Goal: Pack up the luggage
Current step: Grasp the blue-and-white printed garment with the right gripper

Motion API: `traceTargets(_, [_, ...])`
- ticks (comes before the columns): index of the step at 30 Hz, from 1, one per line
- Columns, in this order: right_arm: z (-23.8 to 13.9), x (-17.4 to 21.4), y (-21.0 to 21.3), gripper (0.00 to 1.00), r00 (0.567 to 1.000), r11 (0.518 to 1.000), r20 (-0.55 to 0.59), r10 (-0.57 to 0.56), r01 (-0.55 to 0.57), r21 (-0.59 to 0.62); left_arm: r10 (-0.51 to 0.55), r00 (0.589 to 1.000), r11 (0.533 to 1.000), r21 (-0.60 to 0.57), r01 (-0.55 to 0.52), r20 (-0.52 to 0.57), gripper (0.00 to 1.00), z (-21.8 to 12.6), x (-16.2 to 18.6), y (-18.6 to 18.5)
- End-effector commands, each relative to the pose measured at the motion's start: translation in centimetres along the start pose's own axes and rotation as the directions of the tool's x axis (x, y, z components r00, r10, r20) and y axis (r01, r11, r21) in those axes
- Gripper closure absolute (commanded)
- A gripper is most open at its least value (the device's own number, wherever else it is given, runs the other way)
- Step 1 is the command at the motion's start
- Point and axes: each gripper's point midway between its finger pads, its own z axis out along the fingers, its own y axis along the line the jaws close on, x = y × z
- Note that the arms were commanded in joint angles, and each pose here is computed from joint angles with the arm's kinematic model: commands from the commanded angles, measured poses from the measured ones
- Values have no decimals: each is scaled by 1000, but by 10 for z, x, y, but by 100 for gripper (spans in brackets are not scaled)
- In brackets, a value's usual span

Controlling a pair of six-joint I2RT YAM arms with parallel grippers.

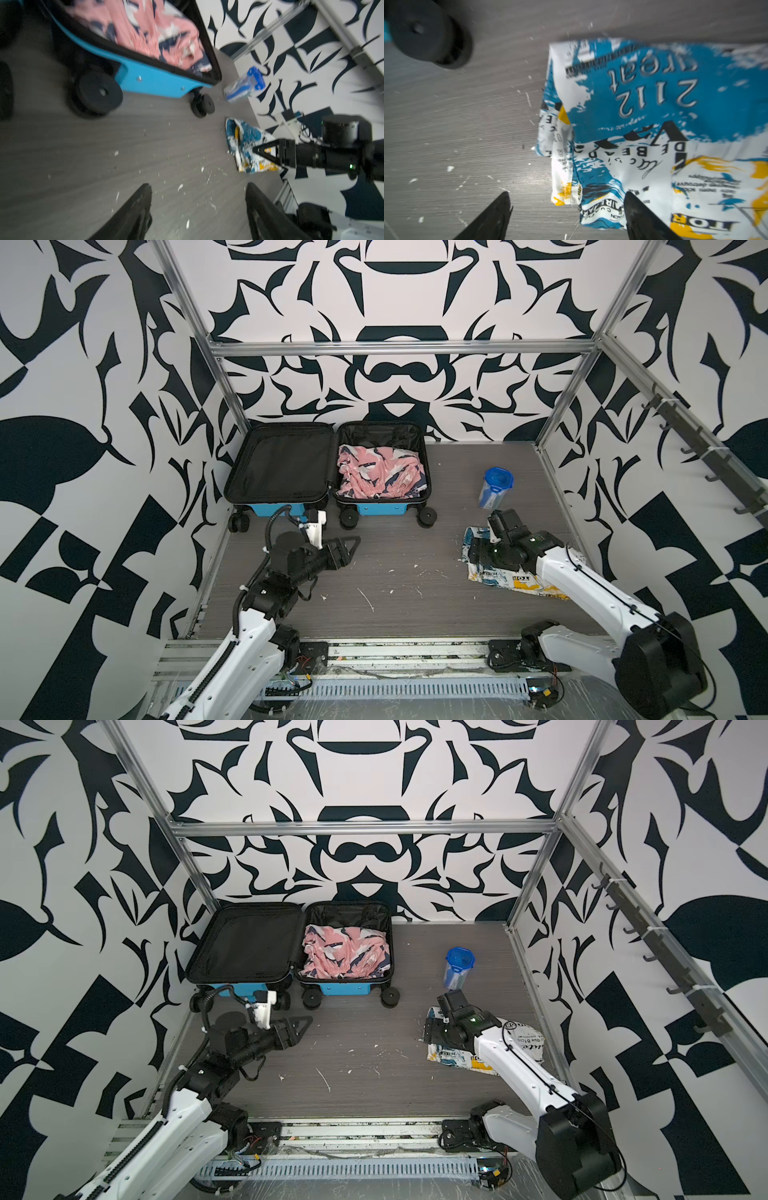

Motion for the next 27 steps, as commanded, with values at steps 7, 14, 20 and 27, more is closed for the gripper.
traceTargets(7, [39, -13, 1, 21, 999, 998, 2, 43, -43, 35, -27, 997, 988, -152, 15, -78, 31, 16, 54, 18])
traceTargets(14, [51, -8, 8, 39, 997, 997, -32, 75, -75, 16, -14, 994, 982, -188, -7, -108, 33, 31, 46, 14])
traceTargets(20, [60, 14, 19, 66, 996, 999, -73, 49, -47, 23, -23, 992, 976, -218, -5, -125, 35, 43, 45, 17])
traceTargets(27, [56, 40, 57, 85, 997, 999, -75, -34, 34, 0, -2, 992, 971, -239, -29, -129, 36, 40, 44, 19])
